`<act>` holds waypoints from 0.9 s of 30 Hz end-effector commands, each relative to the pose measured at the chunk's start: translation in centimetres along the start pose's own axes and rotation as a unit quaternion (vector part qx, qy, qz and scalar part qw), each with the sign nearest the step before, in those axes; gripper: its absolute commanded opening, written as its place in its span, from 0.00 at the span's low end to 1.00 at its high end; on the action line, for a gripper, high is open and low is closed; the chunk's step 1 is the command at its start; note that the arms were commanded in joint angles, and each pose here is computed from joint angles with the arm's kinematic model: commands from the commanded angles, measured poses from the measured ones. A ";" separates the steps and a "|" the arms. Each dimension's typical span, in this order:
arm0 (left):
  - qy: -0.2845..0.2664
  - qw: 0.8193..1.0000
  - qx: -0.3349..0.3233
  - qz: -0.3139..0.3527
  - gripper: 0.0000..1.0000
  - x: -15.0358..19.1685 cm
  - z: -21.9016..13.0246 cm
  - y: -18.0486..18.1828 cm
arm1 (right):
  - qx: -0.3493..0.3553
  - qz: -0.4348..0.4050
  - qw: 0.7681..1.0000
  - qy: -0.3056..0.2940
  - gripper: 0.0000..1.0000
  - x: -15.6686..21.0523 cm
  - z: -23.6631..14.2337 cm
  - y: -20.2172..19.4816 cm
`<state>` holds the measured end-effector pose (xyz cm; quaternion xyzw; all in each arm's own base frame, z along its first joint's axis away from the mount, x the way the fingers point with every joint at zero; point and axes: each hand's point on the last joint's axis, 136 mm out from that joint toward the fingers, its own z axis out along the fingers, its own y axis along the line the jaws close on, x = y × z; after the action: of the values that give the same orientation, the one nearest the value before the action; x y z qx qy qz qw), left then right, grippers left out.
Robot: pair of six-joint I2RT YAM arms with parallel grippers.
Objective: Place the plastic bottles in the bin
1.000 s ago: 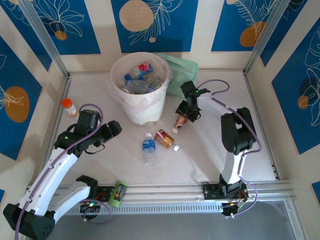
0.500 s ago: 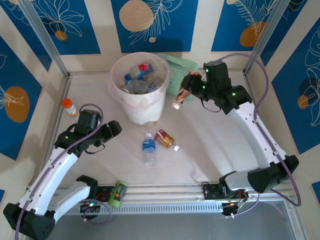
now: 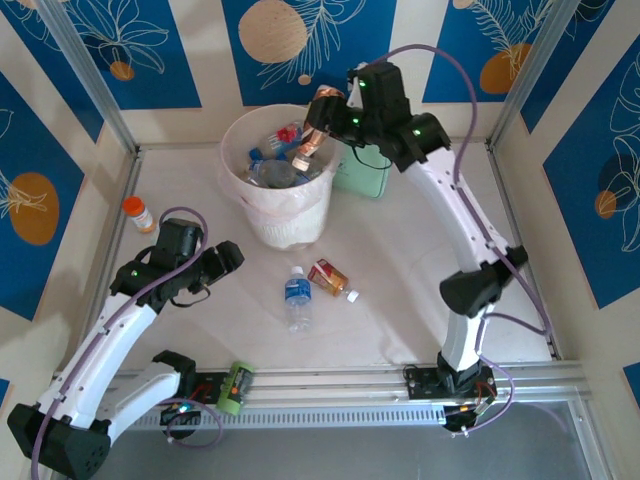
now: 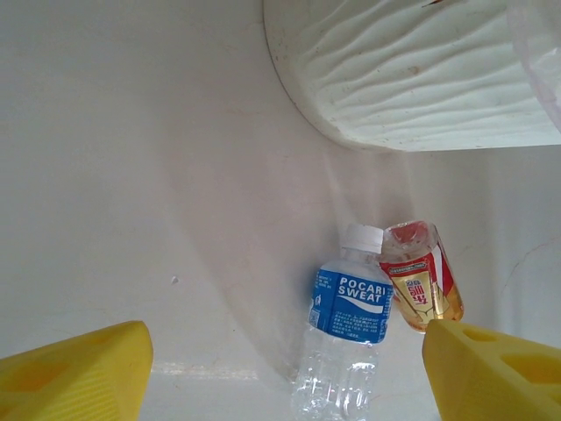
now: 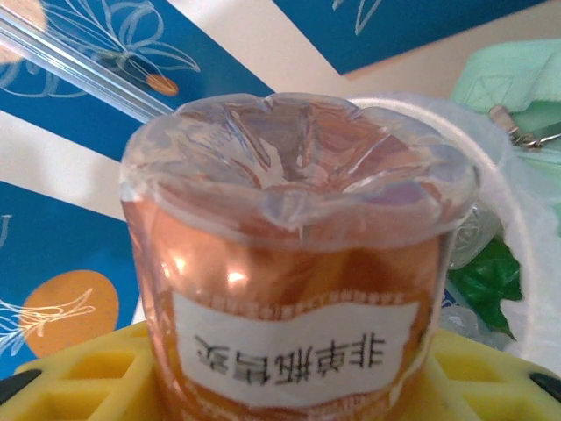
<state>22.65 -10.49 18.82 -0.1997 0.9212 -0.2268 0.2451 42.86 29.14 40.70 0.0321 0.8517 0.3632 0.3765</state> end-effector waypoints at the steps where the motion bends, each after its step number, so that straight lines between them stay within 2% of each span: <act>1: -0.010 1.000 0.001 0.007 0.80 -0.6 -0.6 -0.5 | 0.015 -0.007 1.000 0.025 0.53 0.9 0.6 -0.2; 3: -0.011 1.000 0.000 0.008 0.80 -0.7 -0.5 -0.5 | 0.028 -0.004 0.999 0.029 0.55 1.1 1.3 -0.7; 8: -0.008 1.000 -0.001 0.011 0.80 -0.6 -0.4 -0.5 | 0.049 0.006 0.998 0.038 0.73 1.6 1.8 -2.1; 11: -0.007 1.000 0.000 0.011 0.80 -0.6 -0.3 -0.5 | 0.048 0.005 0.998 0.036 0.80 1.6 1.4 -2.1; 21: 0.018 1.000 0.015 0.020 0.82 1.1 0.7 -1.1 | 0.036 -0.014 0.999 0.003 0.83 0.8 -2.6 -0.2; 27: 0.058 0.995 0.020 0.076 0.87 4.6 2.4 -3.0 | 0.052 -0.020 0.998 -0.012 0.83 2.3 -6.3 -1.6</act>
<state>21.26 -14.78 17.81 -0.1233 0.9371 -0.2416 0.2196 38.87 26.43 40.06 0.0395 0.8733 0.3175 0.3674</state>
